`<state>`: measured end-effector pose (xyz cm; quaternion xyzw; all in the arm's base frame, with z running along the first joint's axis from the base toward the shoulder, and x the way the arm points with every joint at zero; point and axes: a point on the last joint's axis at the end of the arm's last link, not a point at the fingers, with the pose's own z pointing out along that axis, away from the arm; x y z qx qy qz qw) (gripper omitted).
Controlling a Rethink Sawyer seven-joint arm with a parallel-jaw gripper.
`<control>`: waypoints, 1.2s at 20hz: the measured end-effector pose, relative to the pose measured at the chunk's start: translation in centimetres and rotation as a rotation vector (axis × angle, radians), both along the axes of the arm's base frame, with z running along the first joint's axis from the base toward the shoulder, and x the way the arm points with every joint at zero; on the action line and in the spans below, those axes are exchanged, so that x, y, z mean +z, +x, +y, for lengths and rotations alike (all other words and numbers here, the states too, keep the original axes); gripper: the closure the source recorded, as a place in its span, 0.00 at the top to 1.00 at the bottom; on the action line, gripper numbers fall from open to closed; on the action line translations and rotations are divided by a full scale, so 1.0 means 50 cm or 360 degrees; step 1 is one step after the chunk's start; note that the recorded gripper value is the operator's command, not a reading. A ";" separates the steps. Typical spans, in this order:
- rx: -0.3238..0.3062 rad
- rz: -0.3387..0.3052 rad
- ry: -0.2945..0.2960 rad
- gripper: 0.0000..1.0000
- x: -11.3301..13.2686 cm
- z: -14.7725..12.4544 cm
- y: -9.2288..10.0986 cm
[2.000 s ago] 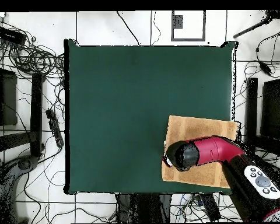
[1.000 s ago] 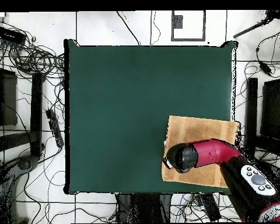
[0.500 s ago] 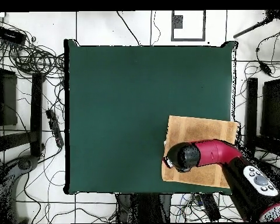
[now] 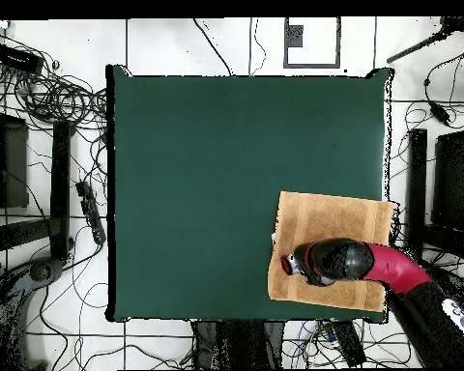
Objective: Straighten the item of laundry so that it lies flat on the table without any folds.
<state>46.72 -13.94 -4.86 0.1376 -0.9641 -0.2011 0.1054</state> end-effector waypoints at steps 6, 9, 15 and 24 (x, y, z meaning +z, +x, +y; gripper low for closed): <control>-0.0054 -0.0006 0.0071 0.00 -0.003 -0.012 -0.001; -0.0085 -0.0009 0.0108 0.00 -0.005 -0.017 -0.003; -0.0131 -0.0016 0.0164 0.00 -0.009 -0.026 -0.006; -0.0137 -0.0035 0.0203 0.00 -0.011 -0.027 -0.006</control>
